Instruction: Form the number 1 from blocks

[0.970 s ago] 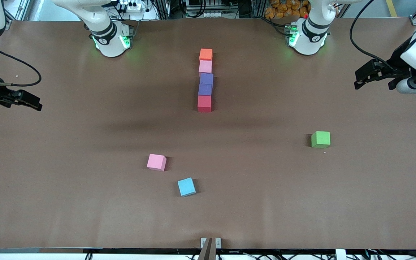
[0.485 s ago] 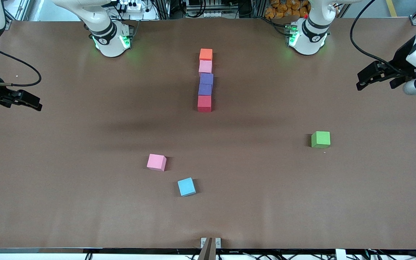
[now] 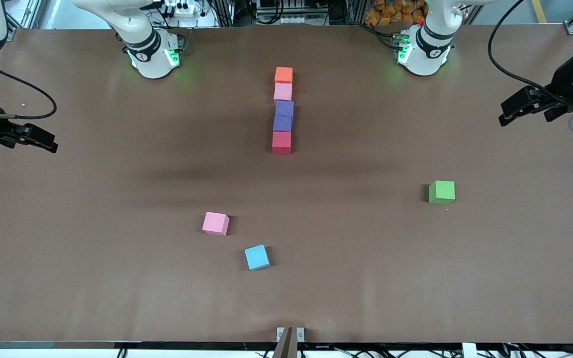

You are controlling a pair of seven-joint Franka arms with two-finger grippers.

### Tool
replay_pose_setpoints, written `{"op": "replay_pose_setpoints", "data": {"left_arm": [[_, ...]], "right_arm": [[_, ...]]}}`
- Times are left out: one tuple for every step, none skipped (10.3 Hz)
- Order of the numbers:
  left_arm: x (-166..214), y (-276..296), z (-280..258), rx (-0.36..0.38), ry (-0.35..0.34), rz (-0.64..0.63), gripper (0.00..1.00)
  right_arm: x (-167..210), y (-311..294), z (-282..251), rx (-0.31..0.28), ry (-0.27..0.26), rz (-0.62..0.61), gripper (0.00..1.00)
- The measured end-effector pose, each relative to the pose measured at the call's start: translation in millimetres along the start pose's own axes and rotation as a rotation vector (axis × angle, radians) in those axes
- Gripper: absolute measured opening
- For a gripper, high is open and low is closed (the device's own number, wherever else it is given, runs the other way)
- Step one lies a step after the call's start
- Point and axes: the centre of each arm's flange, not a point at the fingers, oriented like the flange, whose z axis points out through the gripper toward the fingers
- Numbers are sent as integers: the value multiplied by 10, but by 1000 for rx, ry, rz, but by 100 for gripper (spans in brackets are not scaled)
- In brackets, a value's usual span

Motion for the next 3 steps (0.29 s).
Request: {"op": "replay_pose_setpoints", "data": {"left_arm": [[7,-32,-3,0,1,-7,100],[11,-47,-4,0,1,-11,100],[12,-55,-4,0,1,-14,100]], "right_arm": [[0,2,0,0,0,1,100],[1,7,0,0,0,1,100],[1,9,0,0,0,2,100]]}}
